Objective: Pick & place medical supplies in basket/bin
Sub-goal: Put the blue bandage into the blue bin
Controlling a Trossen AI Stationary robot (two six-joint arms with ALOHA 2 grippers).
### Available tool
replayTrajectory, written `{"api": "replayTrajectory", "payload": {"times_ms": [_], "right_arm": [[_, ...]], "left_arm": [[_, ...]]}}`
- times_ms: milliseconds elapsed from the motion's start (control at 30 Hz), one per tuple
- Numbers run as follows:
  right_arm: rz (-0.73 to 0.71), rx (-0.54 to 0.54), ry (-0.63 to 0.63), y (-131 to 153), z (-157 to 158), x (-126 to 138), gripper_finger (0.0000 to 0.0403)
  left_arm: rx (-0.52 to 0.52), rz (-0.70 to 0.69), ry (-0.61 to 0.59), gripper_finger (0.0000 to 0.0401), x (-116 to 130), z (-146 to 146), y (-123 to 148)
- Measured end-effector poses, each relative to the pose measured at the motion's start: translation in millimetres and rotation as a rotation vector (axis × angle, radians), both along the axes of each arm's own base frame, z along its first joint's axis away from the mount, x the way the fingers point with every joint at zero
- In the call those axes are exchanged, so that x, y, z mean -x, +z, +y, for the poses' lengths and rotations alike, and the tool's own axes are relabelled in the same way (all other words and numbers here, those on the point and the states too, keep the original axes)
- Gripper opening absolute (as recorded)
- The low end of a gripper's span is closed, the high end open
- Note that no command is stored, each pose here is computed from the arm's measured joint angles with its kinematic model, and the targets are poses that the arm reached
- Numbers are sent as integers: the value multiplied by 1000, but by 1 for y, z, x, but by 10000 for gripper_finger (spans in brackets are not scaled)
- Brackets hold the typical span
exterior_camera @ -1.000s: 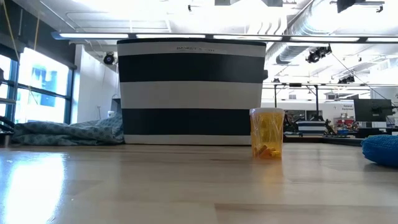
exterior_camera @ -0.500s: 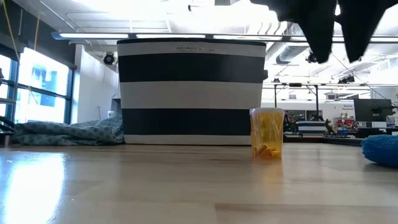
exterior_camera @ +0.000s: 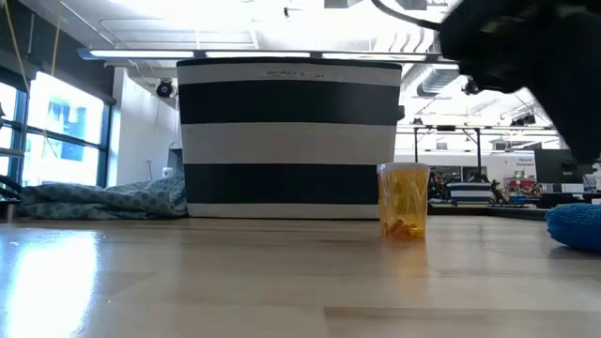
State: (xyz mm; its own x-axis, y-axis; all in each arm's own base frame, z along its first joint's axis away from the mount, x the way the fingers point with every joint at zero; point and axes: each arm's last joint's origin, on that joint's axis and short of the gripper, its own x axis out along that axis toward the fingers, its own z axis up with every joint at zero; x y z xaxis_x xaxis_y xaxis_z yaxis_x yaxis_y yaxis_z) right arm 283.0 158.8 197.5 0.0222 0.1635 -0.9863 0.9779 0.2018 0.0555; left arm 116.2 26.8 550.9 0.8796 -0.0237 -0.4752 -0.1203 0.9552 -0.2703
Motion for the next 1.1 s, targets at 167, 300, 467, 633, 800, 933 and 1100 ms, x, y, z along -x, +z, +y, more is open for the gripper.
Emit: {"api": "replayTrajectory", "payload": {"times_ms": [167,300,467,633,800,933,1100], "right_arm": [[34,31,11,-1,-4,21,208],[18,35,12,-8,-10,33,209],[-55,-12,8,-31,-17,42,210],[-142,-48,-17,-40,-24,41,214],[-155,-59,-31,-45,-30,39,210],[-209,-54,-33,-43,-30,34,209],[-272,-60,-56,-41,-32,27,208]], "left_arm": [[57,-8,48,144,-12,4,0],[67,9,74,144,-21,7,-2],[79,24,96,144,-32,11,-4],[109,26,116,144,-35,12,-4],[116,27,136,144,-36,13,-5],[85,25,128,144,-36,13,-4],[24,27,94,144,-36,13,-4]]}}
